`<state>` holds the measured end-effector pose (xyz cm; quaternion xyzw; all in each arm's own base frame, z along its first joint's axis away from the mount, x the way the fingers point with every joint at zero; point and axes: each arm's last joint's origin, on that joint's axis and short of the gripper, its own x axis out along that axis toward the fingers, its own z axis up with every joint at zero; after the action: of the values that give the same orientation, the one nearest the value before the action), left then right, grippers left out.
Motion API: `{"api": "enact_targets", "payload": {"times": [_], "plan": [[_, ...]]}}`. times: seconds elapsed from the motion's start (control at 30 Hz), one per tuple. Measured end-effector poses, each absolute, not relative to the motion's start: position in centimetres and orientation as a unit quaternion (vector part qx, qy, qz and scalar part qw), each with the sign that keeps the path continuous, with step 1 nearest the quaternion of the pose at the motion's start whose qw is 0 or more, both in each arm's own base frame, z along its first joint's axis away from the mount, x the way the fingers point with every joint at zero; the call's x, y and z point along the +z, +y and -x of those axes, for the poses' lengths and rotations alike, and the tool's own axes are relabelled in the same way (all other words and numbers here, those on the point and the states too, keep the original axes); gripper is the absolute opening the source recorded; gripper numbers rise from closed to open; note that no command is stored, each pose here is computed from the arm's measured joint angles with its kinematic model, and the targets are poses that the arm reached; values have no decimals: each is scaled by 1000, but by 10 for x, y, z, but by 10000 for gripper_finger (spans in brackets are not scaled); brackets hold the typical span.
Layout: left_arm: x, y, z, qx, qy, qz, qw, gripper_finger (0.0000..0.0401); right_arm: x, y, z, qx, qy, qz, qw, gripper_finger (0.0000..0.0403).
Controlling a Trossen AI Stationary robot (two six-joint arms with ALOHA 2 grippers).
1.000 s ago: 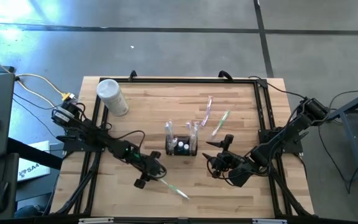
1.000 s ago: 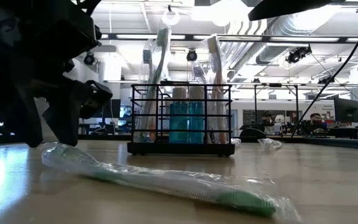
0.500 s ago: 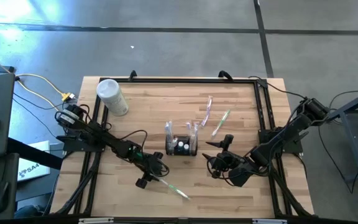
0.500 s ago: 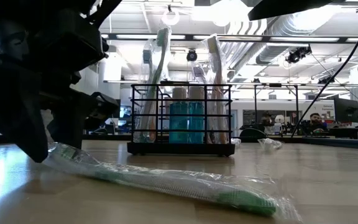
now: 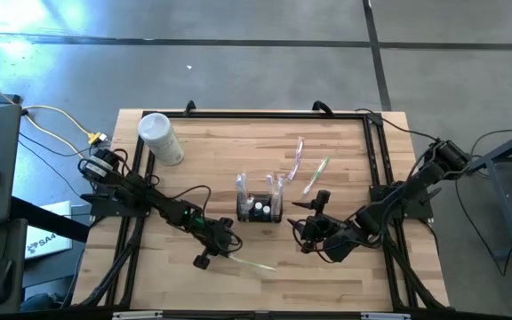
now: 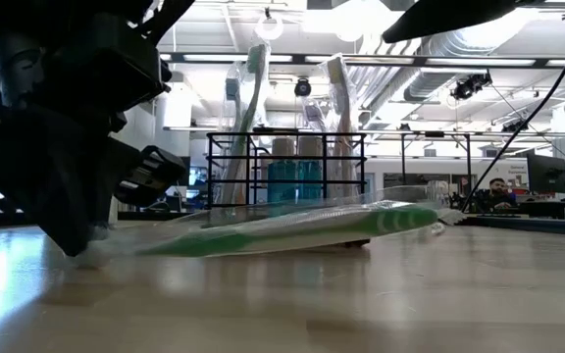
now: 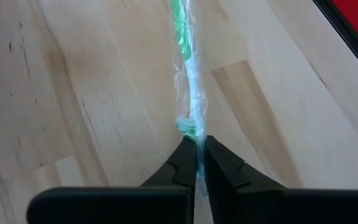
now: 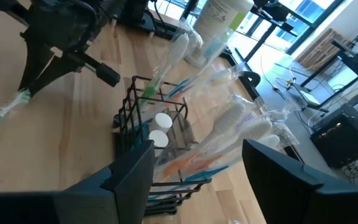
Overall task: Pick & Place toothbrushing station
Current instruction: Put the bottom green toothbrush into the black mesh
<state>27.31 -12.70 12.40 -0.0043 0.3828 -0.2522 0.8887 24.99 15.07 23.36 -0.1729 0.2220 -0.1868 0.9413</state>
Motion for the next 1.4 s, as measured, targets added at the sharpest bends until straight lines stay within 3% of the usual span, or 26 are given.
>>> {"api": "enact_targets", "payload": {"times": [0.4, 0.67, 0.97, 1.17, 1.4], "plan": [[145, -129, -270, -211, 447, -14, 869, 3, 233, 151, -250, -187, 224, 175, 940, 236], [215, -157, -279, -161, 504, -145, 836, 2, 231, 155, -251, -110, 248, 142, 952, 236], [297, -197, -266, -143, 414, -371, 819, 1, 233, 166, -252, 48, 272, 60, 959, 236], [298, -203, -268, -174, 371, -542, 734, 1, 239, 167, -257, 71, 244, 33, 967, 236], [287, -207, -296, -81, 332, -690, 638, 8, 255, 147, -279, 103, 181, -58, 976, 236]]}}
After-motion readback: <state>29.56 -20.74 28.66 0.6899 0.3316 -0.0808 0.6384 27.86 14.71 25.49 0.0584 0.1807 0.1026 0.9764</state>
